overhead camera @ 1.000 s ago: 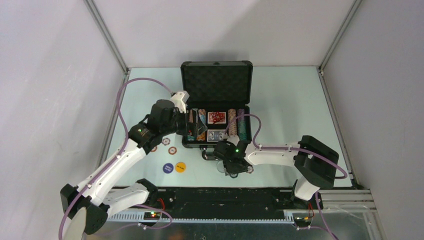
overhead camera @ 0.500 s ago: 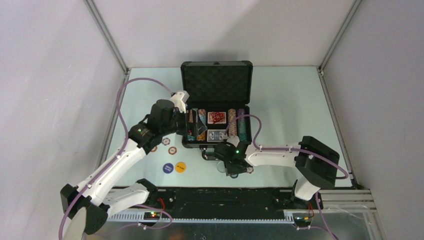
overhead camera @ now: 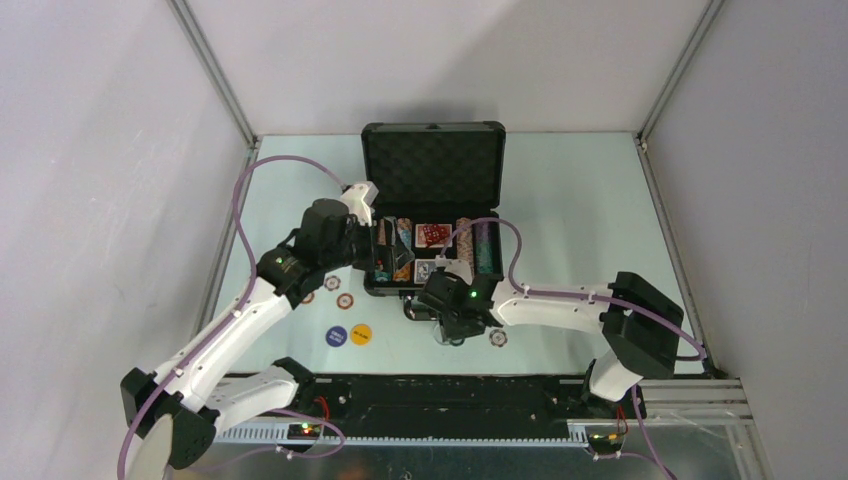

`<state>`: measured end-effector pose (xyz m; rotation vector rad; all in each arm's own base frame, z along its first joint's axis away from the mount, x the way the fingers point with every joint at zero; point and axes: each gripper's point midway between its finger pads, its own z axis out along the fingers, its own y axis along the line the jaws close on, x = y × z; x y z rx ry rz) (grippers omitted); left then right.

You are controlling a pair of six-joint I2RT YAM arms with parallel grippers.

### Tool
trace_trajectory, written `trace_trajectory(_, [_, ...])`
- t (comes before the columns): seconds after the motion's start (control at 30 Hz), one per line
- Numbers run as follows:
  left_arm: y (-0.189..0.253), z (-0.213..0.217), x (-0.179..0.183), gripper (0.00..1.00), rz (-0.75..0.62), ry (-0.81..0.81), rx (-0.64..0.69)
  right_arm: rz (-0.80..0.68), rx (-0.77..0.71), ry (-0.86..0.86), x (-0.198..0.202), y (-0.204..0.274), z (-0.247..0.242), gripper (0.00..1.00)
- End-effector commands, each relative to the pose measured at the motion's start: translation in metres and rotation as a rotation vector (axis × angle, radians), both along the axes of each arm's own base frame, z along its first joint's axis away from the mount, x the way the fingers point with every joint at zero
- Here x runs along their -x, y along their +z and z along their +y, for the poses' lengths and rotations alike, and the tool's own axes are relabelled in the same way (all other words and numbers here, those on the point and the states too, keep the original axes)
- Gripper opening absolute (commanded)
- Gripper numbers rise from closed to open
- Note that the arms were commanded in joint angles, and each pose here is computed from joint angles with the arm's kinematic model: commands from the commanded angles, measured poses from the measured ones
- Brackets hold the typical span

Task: Pack up texas hold em set

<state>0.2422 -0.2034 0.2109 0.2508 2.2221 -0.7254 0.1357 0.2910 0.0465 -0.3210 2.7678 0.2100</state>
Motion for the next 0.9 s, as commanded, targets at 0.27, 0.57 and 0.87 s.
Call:
trace_trajectory(0.27, [0.008,0.001,0.0,0.95,-0.025,0.001,0.022,-0.011,0.026,0.016,-0.007,-0.01,0.009,0.44])
trace_trajectory(0.57, [0.008,0.001,0.001,0.96,-0.023,0.0,0.023,-0.018,-0.001,0.025,-0.009,-0.014,0.02,0.45])
trace_trajectory(0.87, [0.008,0.002,0.001,0.95,-0.023,0.003,0.022,0.002,0.021,0.039,-0.003,-0.022,0.019,0.45])
